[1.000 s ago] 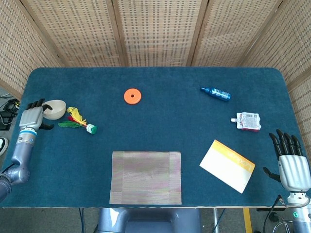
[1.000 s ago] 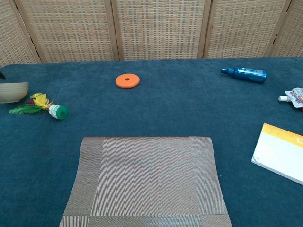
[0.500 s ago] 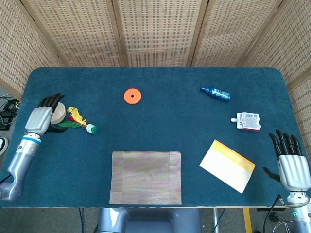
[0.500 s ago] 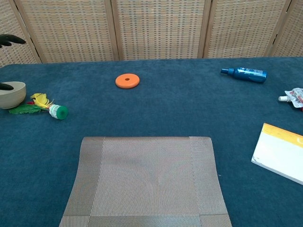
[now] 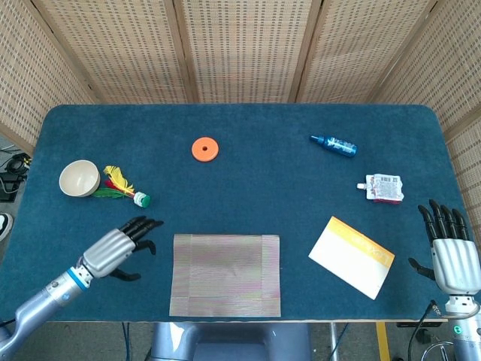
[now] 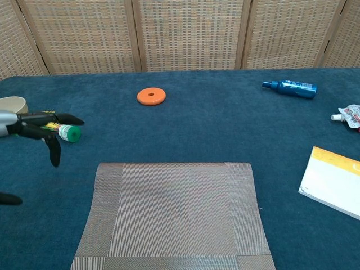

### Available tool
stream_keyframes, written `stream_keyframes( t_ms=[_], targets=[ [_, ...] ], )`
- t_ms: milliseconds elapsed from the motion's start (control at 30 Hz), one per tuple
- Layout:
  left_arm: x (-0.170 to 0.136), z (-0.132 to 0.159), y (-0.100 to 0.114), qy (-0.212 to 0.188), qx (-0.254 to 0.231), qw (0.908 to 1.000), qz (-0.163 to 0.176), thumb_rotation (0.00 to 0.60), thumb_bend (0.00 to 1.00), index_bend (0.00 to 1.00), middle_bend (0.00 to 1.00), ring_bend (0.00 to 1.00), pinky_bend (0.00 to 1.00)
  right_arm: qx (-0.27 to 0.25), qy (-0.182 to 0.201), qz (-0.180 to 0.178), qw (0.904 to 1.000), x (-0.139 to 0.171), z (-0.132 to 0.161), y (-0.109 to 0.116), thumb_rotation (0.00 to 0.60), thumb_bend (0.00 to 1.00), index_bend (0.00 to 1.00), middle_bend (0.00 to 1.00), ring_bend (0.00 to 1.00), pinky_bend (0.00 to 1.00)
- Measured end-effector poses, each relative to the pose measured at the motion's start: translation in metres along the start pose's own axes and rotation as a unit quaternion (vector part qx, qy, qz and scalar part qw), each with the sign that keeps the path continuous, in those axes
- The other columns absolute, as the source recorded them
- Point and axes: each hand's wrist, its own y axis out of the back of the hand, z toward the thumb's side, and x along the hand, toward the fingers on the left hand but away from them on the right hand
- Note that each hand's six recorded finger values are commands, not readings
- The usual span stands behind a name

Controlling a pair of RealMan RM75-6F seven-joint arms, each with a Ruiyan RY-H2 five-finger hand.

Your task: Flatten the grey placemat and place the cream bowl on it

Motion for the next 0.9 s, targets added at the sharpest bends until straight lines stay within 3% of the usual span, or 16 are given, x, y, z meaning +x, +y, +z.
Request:
stream_keyframes(
  t_ms=[167, 367, 900],
  targets=[
    [0.004, 0.029, -0.026, -0.058, 0.04, 0.9974, -0.016, 0.6, 0.03, 0.41, 0.0, 0.0, 0.0, 0.001, -0.002, 0.0, 1.0, 0.0, -0.001, 0.0, 0.6, 0.0, 0.05, 0.0, 0.0, 0.0],
    [0.007, 0.044, -0.05, -0.101, 0.066, 0.9923, -0.028, 0.6, 0.04, 0.41, 0.0, 0.0, 0.0, 0.001, -0.004, 0.0, 1.0, 0.0, -0.003, 0.0, 0.6, 0.0, 0.05, 0.0, 0.0, 0.0],
    [0.018, 0.052, -0.091, -0.156, 0.11, 0.9802, -0.055, 0.6, 0.08, 0.38, 0.0, 0.0, 0.0, 0.002, -0.007, 0.001, 1.0, -0.001, -0.004, 0.0, 0.6, 0.0, 0.05, 0.0, 0.0, 0.0]
  ],
)
